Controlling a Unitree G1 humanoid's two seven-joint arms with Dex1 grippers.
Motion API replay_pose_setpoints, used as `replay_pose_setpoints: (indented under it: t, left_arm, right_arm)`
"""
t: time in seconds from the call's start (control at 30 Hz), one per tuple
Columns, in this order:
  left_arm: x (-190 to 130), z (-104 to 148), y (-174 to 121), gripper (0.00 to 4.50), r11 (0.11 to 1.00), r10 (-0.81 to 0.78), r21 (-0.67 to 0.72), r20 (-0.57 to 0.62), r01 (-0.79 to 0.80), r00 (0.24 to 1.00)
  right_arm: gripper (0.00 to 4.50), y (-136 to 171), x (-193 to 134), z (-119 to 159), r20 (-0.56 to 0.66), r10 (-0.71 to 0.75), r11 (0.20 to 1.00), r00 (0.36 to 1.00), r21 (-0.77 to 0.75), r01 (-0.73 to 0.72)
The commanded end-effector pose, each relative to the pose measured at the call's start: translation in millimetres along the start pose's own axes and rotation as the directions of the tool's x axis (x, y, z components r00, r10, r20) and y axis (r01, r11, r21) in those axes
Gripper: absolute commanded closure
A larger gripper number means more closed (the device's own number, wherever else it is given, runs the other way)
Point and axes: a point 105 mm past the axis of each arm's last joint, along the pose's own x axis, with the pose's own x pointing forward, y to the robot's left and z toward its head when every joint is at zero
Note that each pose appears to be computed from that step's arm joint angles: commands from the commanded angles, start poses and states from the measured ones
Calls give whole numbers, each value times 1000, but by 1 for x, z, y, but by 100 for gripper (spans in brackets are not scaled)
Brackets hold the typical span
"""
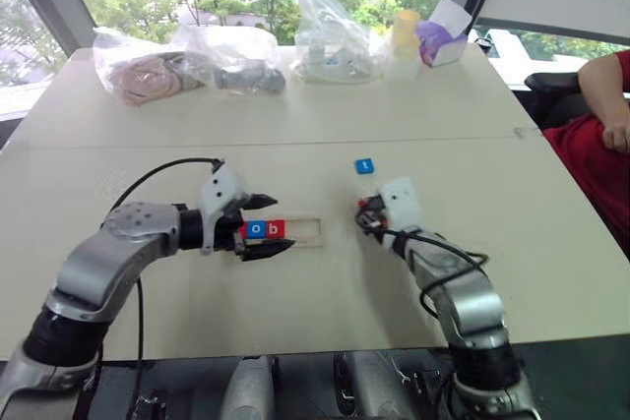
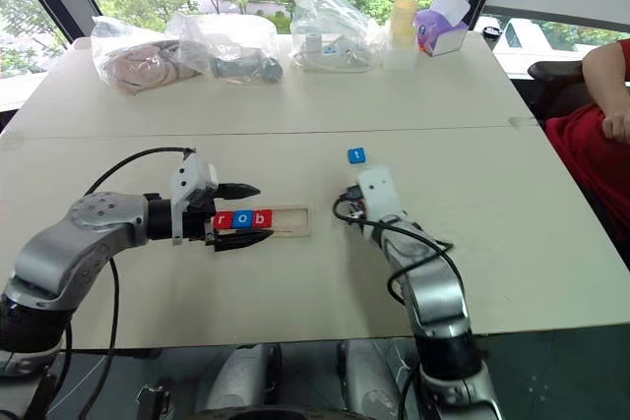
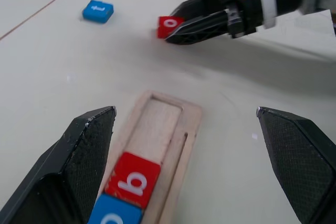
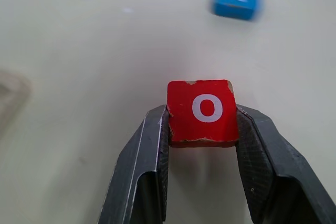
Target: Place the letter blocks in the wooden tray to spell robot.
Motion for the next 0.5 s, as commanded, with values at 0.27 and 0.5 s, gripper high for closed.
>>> replay_pose_setpoints:
  t: [0.27,0.5]
  left_arm:
    - [20,7,2,0,990,-96,99,0,96,995]
    - [11,2,8,0,991,-81,101,-13,82,997]
  right_arm:
    - [282,-14,-16,-17,-56,-151,982,987,104,157]
    - [5,-18,-17,-10,-26,-127,989,992,73,128]
